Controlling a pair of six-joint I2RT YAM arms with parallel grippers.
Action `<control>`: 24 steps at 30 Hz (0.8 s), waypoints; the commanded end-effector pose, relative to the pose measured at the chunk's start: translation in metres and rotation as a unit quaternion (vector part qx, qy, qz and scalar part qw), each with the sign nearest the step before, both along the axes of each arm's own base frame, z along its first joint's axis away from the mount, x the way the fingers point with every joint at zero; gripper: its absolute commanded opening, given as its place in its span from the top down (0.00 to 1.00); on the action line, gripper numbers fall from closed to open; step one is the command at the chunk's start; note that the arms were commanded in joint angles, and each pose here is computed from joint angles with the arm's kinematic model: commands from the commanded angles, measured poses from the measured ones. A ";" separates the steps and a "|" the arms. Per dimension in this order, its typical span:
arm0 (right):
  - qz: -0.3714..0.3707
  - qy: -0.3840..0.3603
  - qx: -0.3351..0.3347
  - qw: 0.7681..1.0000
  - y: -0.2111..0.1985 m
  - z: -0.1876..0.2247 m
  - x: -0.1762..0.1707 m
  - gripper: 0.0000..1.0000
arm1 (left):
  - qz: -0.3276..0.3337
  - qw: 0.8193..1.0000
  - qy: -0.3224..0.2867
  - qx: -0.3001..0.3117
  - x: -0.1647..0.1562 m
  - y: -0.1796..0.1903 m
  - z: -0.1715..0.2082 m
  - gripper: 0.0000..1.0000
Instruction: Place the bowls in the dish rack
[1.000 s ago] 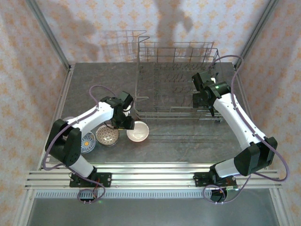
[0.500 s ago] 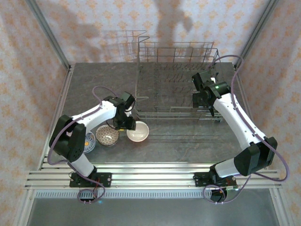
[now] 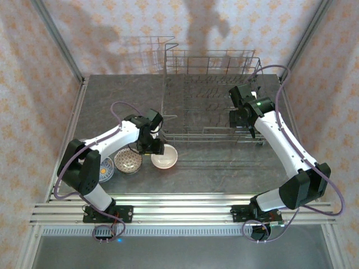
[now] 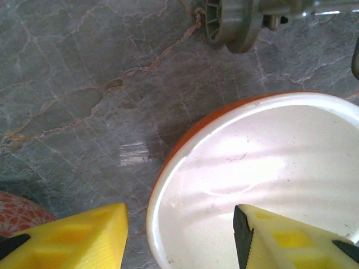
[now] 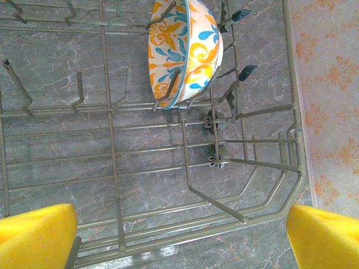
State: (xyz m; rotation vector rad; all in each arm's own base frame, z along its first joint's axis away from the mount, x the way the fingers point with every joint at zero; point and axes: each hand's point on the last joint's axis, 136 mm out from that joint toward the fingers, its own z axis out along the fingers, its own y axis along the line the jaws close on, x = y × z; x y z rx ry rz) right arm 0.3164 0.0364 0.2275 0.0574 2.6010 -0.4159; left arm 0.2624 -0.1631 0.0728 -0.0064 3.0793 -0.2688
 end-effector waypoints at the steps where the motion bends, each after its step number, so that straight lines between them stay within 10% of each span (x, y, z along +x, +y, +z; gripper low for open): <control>1: 0.003 -0.008 -0.012 1.000 -0.002 0.004 0.001 0.04 | 0.006 1.000 -0.001 0.016 0.002 0.001 0.000 0.46; 24: 0.000 -0.005 -0.010 1.000 -0.003 0.002 -0.003 0.04 | 0.014 1.000 0.010 0.017 -0.007 0.003 -0.020 0.77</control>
